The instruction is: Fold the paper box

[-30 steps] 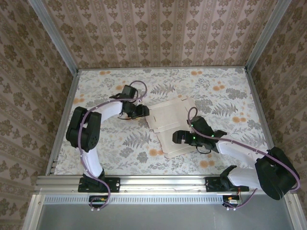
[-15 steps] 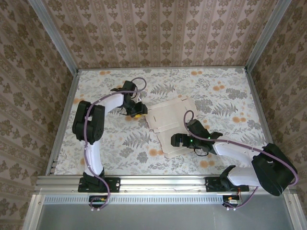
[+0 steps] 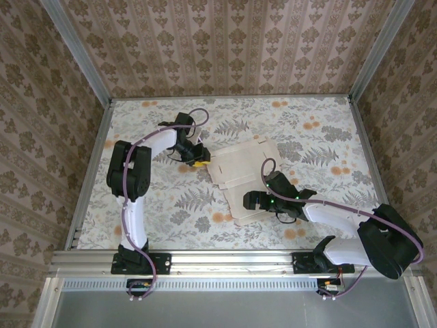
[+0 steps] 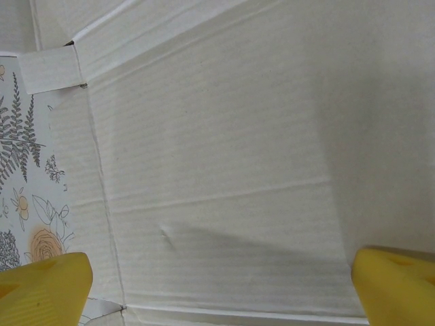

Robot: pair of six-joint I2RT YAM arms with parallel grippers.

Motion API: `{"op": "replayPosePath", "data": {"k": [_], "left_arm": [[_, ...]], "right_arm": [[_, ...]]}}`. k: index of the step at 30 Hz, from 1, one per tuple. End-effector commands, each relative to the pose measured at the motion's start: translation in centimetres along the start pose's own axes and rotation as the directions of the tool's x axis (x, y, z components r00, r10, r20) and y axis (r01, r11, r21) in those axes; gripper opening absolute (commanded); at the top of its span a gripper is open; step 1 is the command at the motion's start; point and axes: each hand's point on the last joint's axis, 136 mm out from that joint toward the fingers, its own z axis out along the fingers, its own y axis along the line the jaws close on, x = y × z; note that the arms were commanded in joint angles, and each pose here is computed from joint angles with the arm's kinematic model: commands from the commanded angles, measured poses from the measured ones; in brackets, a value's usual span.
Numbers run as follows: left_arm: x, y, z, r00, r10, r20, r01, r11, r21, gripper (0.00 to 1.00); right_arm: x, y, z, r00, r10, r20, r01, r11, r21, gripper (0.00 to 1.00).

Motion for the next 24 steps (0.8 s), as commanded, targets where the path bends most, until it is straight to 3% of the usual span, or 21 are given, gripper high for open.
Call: {"op": "replayPosePath", "data": {"k": [1,11,17,20,24], "left_arm": [[0.7,0.3,0.6,0.999,-0.009,-0.048,0.010,1.000,0.014,0.30],[0.5,0.3,1.2,0.998,-0.013,-0.057,0.014,1.000,0.021,0.24],[0.1,-0.1,1.1,0.999,-0.007,-0.046,0.008,0.999,0.039,0.13],[-0.2,-0.7,0.7,0.999,0.036,-0.026,-0.035,0.998,0.054,0.01],[-0.8,-1.5,-0.2,0.994,0.107,0.032,-0.109,0.992,0.064,0.00]], "right_arm": [[0.6,-0.9,0.3,1.000,0.003,0.000,-0.003,0.999,0.032,1.00],[0.9,-0.8,0.5,1.000,0.000,0.002,0.000,1.000,0.031,1.00],[0.8,-0.4,0.6,1.000,0.006,0.011,-0.006,1.000,0.019,1.00],[0.6,0.0,0.6,0.999,0.026,0.025,-0.026,1.000,0.006,1.00],[0.1,0.9,0.6,0.994,0.097,0.051,-0.095,0.995,-0.038,1.00]]}}
